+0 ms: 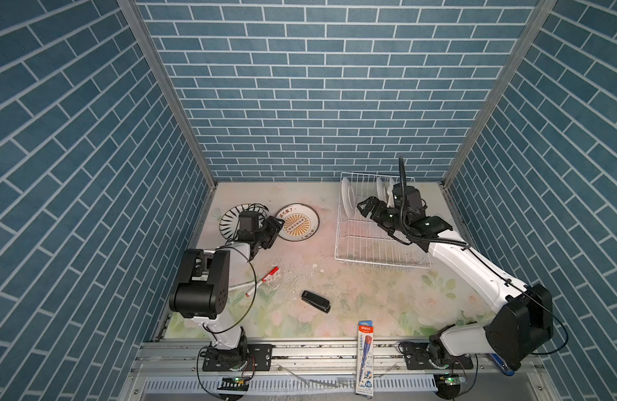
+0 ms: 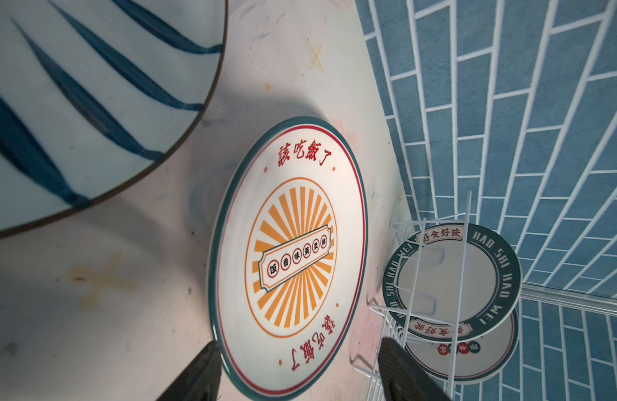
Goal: Unload the plates from the dish rack
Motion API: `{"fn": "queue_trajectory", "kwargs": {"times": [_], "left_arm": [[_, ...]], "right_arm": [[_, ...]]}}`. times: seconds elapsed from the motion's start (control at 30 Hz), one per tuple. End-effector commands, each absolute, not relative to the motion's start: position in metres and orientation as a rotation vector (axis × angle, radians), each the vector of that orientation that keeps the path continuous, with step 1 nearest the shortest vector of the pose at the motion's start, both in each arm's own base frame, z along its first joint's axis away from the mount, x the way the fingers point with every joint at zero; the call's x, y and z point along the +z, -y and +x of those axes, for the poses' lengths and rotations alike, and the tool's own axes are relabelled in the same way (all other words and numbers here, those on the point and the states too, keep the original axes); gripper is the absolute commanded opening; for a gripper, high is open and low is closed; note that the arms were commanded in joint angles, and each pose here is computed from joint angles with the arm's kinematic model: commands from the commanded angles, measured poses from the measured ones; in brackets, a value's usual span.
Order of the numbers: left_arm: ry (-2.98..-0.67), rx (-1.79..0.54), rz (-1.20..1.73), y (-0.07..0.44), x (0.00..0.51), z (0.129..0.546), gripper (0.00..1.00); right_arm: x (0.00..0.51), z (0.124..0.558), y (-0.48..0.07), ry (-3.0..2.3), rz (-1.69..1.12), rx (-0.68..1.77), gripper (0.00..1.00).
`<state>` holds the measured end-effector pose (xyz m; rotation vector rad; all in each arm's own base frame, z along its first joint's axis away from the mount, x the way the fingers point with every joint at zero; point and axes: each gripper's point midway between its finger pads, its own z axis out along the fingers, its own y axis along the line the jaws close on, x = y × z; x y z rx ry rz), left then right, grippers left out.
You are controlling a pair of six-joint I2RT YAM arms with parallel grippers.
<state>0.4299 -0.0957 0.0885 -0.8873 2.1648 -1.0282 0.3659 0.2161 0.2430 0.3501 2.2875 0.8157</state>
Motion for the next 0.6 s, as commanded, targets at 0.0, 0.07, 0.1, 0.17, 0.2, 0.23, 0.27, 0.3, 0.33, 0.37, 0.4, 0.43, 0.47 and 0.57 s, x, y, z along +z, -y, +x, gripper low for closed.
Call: {"fn": "queue_trajectory", "kwargs": {"times": [0.0, 0.07, 0.1, 0.17, 0.2, 0.23, 0.27, 0.3, 0.33, 0.37, 0.4, 0.43, 0.47, 0.57], "left_arm": [[-2.162, -1.002, -0.875, 0.091, 0.093, 0.42, 0.74], [-2.158, -1.001, -0.866, 0.091, 0.097, 0.414, 0.74], [-2.153, -1.003, -0.858, 0.091, 0.099, 0.411, 0.74], [-2.149, -1.026, -0.809, 0.095, 0.109, 0.407, 0.74], [-2.158, -1.039, -0.769, 0.1, 0.113, 0.404, 0.74], [-2.175, -1.047, -0.727, 0.105, 0.116, 0.4, 0.74], [-2.188, -1.055, -0.681, 0.111, 0.119, 0.396, 0.74], [-2.195, -1.06, -0.642, 0.116, 0.123, 0.393, 0.74], [-2.198, -1.059, -0.597, 0.122, 0.128, 0.389, 0.74], [-2.217, -1.047, -0.572, 0.126, 0.125, 0.381, 0.74], [-2.221, -1.039, -0.544, 0.13, 0.127, 0.376, 0.74], [-2.222, -1.029, -0.513, 0.135, 0.129, 0.371, 0.74], [-2.223, -1.022, -0.485, 0.139, 0.132, 0.367, 0.74], [-2.212, -1.022, -0.436, 0.149, 0.139, 0.356, 0.74]], "right_arm": [[0.23, 0.361, -0.175, -2.305, 0.412, 0.543, 0.98], [0.227, 0.36, -0.156, -2.305, 0.442, 0.415, 0.98], [0.225, 0.359, -0.15, -2.308, 0.442, 0.363, 0.98], [0.226, 0.359, -0.14, -2.31, 0.404, 0.269, 0.98], [0.227, 0.359, -0.138, -2.311, 0.375, 0.24, 0.98], [0.227, 0.359, -0.135, -2.312, 0.343, 0.209, 0.98], [0.229, 0.359, -0.133, -2.307, 0.312, 0.184, 0.98], [0.23, 0.36, -0.131, -2.301, 0.291, 0.156, 0.97], [0.231, 0.36, -0.127, -2.293, 0.272, 0.123, 0.98], [0.232, 0.361, -0.123, -2.283, 0.251, 0.086, 0.98], [0.232, 0.361, -0.12, -2.279, 0.23, 0.052, 0.97], [0.233, 0.362, -0.117, -2.271, 0.21, 0.016, 0.96], [0.235, 0.364, -0.112, -2.261, 0.2, -0.027, 0.96], [0.235, 0.37, -0.108, -2.254, 0.152, -0.107, 0.92]]}}
